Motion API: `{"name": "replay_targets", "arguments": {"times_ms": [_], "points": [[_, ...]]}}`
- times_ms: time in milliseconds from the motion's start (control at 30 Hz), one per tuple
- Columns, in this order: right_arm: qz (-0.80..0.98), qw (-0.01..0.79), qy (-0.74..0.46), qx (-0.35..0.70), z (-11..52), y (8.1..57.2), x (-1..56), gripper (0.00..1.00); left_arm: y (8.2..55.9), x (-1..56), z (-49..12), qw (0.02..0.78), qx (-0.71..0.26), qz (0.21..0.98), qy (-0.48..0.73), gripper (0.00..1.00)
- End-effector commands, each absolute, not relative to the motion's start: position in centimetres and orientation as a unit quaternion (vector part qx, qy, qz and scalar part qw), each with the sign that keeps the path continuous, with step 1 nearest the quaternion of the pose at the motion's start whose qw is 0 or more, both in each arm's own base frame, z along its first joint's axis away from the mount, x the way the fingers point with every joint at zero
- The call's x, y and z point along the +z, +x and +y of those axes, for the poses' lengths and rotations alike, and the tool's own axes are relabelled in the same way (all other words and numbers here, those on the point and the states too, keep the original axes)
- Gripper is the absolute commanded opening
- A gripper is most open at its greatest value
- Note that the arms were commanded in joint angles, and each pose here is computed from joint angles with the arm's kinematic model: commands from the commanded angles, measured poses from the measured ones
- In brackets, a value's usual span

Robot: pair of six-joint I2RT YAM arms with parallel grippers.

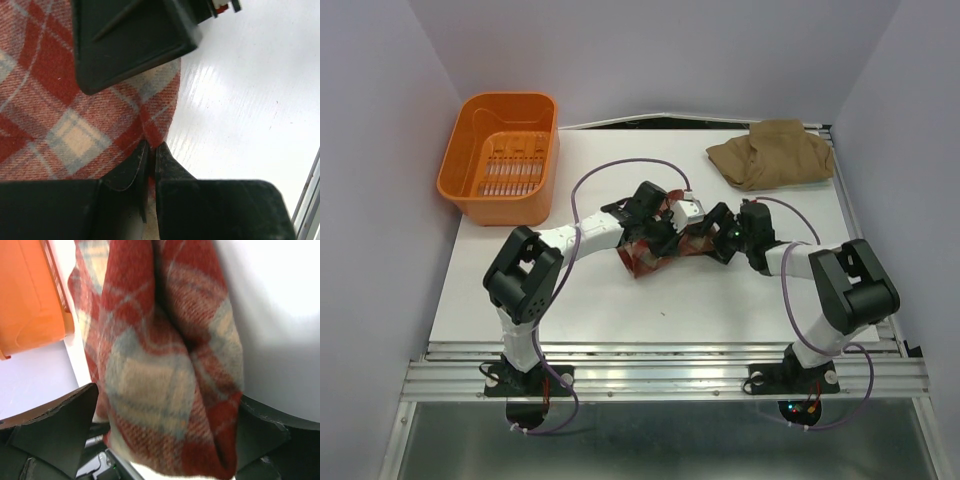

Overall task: Fold and stack the skirts
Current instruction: Neatly place the folded skirt to the corner

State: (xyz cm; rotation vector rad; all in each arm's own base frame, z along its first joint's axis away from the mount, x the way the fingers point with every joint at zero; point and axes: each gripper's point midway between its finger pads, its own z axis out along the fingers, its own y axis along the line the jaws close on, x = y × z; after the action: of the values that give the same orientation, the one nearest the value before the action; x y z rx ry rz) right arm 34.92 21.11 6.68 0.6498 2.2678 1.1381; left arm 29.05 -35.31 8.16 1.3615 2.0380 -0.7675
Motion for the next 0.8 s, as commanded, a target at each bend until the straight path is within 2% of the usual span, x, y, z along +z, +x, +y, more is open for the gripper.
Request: {"name": "replay_targets", "arguments": {"times_ms": [0, 100, 167, 400, 500, 533, 567, 633, 667, 767], "points": [[0.818, 0.322, 0.215, 0.426, 21.3, 37.8, 8.5, 1.00, 29.0, 8.8, -36.1, 0.292, -0.305, 0.743, 0.520, 0.00], [0.820, 0.321, 0.221, 0.418, 21.1, 37.9, 7.6, 1.00, 28.9, 8.4, -36.2, 0.287, -0.306, 0.742, 0.523, 0.00], [0.824, 0.318, 0.221, 0.414, 21.0, 37.8, 7.1, 0.92, 29.0, 8.1, -36.2, 0.284, -0.306, 0.743, 0.523, 0.00], [0.831, 0.349, 0.181, 0.393, 20.8, 38.8, 6.8, 0.51, 28.9, 7.8, -36.2, 0.281, -0.306, 0.739, 0.531, 0.00], [0.835, 0.385, 0.139, 0.368, 20.5, 40.2, 7.5, 0.28, 28.7, 8.1, -36.1, 0.283, -0.305, 0.737, 0.532, 0.00], [0.837, 0.398, 0.116, 0.356, 20.3, 40.6, 7.7, 0.15, 28.7, 8.1, -35.9, 0.285, -0.302, 0.737, 0.533, 0.00], [0.836, 0.409, 0.105, 0.351, 20.3, 41.0, 8.1, 0.10, 28.7, 8.1, -35.8, 0.286, -0.299, 0.737, 0.534, 0.00], [0.836, 0.435, 0.072, 0.327, 20.0, 42.1, 9.0, 0.01, 28.7, 8.1, -35.3, 0.286, -0.288, 0.745, 0.529, 0.11], [0.838, 0.439, 0.060, 0.320, 19.9, 42.3, 9.4, 0.01, 29.1, 8.7, -34.9, 0.296, -0.276, 0.748, 0.526, 0.24], [0.830, 0.474, 0.004, 0.293, 19.8, 43.8, 12.0, 0.01, 29.8, 11.8, -33.3, 0.344, -0.256, 0.750, 0.504, 0.40]]}}
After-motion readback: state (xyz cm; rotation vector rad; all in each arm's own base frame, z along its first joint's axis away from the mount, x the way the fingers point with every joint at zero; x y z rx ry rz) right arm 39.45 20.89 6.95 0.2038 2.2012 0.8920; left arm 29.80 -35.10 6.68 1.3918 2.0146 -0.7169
